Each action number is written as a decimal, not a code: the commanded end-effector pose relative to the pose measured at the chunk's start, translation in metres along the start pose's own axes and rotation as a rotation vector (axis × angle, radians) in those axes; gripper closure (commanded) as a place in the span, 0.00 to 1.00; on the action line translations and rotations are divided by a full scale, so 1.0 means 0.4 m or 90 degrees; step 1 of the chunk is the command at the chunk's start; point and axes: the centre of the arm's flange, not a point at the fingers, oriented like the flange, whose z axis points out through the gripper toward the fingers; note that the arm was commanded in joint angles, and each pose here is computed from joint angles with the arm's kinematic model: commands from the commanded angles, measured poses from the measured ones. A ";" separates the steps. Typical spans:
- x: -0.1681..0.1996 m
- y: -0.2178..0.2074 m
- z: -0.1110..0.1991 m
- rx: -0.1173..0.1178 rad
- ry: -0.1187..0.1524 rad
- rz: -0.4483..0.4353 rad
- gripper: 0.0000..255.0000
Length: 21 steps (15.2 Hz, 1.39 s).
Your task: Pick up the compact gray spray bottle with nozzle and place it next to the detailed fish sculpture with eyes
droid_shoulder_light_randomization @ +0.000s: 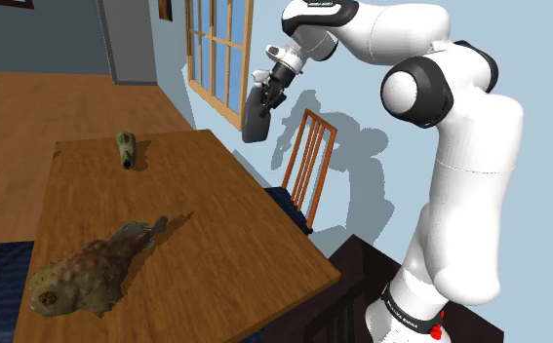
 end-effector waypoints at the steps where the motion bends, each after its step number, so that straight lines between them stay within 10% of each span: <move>1: 0.013 0.000 -0.025 0.000 0.000 0.000 1.00; 10: 0.072 0.000 -0.123 0.000 0.000 0.000 1.00; 21: 0.321 -0.218 0.026 0.000 0.000 0.000 1.00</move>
